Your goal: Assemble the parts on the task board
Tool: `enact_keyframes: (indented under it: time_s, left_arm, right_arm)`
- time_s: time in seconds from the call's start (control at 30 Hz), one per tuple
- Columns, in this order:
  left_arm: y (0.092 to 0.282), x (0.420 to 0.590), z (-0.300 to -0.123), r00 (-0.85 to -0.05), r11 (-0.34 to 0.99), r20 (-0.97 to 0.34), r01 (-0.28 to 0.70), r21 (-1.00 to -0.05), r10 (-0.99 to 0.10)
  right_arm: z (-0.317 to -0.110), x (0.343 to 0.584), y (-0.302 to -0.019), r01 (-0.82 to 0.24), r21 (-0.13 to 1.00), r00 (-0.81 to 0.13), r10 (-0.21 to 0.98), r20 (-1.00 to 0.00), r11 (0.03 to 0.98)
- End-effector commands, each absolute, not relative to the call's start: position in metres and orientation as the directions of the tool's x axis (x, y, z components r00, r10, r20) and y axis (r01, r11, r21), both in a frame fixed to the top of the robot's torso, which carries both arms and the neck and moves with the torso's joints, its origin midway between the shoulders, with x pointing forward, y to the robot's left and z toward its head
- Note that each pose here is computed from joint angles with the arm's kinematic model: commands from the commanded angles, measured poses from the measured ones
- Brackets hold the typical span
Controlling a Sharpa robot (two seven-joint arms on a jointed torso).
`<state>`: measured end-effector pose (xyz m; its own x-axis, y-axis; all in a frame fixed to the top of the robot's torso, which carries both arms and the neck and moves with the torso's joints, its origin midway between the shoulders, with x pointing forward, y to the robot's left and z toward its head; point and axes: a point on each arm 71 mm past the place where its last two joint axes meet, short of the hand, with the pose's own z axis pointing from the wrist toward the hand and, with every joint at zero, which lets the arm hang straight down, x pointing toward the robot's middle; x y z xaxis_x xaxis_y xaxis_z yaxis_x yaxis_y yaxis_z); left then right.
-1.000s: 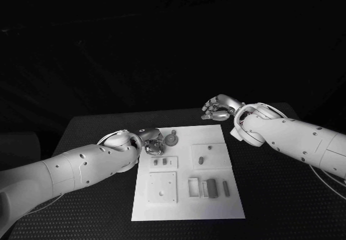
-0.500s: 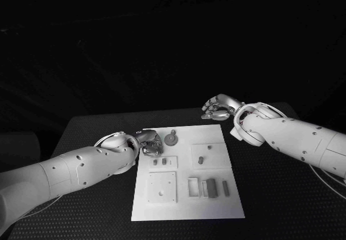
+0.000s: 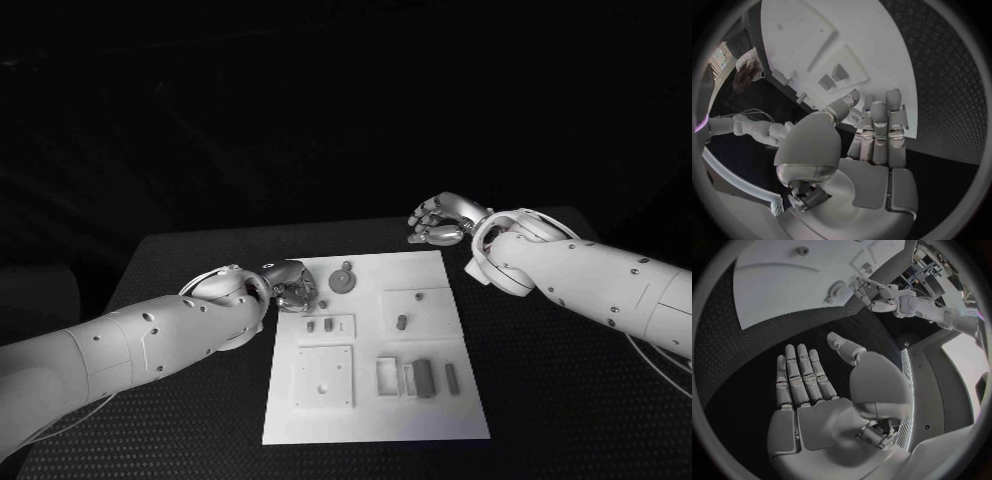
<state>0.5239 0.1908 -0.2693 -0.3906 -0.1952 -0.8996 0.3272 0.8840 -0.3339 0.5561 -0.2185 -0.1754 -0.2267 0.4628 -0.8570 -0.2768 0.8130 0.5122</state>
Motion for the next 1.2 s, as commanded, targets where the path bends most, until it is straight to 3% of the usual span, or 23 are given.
enact_keyframes:
  time_s: [0.03,0.13,0.27,0.5,0.6,0.77,1.2]
  left_arm:
    - [0.206,0.526,-0.269,-0.405,0.875,-0.859,0.229,-0.427,-0.313]
    - [0.224,0.528,-0.268,-0.444,0.828,-0.77,0.102,-0.551,-0.458]
    - [0.249,0.535,-0.254,-0.408,0.7,-0.628,-0.039,-0.713,-0.663]
    - [0.279,0.539,-0.23,-0.367,0.446,-0.384,-0.1,-0.889,-0.847]
    - [0.282,0.538,-0.224,-0.341,0.242,-0.173,-0.171,-0.955,-0.924]
    - [0.281,0.537,-0.22,-0.335,0.162,-0.105,-0.148,-0.976,-0.936]
    - [0.268,0.532,-0.217,-0.373,0.197,-0.148,-0.096,-0.976,-0.916]
  right_arm:
    - [-0.181,0.55,-0.217,-0.342,0.426,-0.255,0.353,-0.9,0.838]
    - [-0.183,0.547,-0.218,-0.367,0.382,-0.267,0.297,-0.917,0.848]
    - [-0.189,0.538,-0.219,-0.394,0.334,-0.289,0.229,-0.93,0.856]
    - [-0.204,0.52,-0.222,-0.46,0.199,-0.278,0.073,-0.958,0.866]
    - [-0.209,0.513,-0.221,-0.494,0.121,-0.258,-0.012,-0.966,0.861]
    - [-0.222,0.504,-0.218,-0.523,0.063,-0.263,-0.091,-0.961,0.85]
    - [-0.243,0.498,-0.209,-0.538,0.029,-0.237,-0.117,-0.964,0.842]
